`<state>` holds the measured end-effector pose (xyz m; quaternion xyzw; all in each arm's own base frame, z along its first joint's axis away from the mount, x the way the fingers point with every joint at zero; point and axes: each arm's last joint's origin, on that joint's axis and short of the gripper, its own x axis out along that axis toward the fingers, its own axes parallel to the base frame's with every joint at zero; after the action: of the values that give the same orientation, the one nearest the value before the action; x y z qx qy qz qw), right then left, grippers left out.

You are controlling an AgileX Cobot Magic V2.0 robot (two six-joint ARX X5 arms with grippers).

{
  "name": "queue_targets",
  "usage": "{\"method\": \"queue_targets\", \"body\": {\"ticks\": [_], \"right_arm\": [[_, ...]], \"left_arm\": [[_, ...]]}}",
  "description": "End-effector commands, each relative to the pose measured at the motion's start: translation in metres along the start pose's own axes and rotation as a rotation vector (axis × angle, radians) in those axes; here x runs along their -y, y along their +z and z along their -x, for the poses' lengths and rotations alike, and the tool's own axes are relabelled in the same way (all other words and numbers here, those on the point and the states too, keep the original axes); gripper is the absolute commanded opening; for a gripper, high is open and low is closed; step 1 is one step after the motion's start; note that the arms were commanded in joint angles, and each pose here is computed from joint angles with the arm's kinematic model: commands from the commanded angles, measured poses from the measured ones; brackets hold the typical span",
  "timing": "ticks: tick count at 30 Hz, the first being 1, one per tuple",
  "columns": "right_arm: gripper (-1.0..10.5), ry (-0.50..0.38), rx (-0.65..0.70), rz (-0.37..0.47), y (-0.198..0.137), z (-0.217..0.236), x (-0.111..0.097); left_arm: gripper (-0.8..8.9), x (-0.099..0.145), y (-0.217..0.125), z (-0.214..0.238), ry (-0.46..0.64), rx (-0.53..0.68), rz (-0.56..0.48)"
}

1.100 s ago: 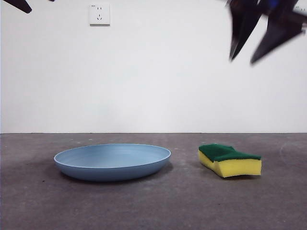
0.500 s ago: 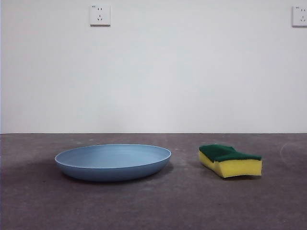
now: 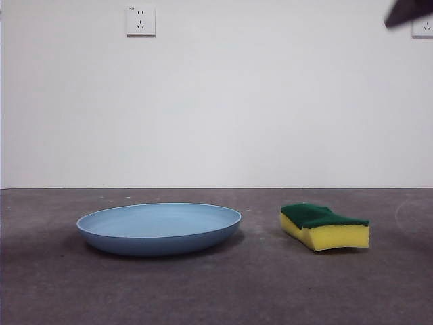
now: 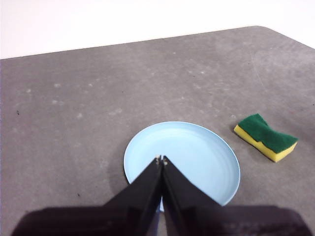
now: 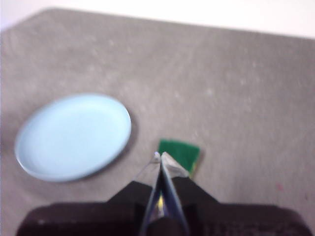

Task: Pick up the plate,pick up the cloth,clean the plate with the cloth

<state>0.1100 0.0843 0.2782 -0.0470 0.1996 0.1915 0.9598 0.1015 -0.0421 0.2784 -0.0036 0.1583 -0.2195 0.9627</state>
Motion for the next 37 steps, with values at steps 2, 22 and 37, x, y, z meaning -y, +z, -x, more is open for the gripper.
{"method": "queue_targets", "body": {"ticks": [2,22,37], "right_arm": [[0.0,-0.031,-0.039,0.006,-0.006,-0.004,0.000],[0.0,-0.028,-0.042,0.007,-0.007,-0.003,0.001],[0.0,-0.027,-0.042,0.007,-0.007,-0.003,0.001]], "left_arm": [[-0.03,0.000,0.002,0.000,-0.003,0.025,0.023],[-0.03,-0.001,0.000,-0.001,0.017,-0.003,-0.007],[-0.03,-0.031,-0.052,0.007,0.323,0.214,-0.055]]}}
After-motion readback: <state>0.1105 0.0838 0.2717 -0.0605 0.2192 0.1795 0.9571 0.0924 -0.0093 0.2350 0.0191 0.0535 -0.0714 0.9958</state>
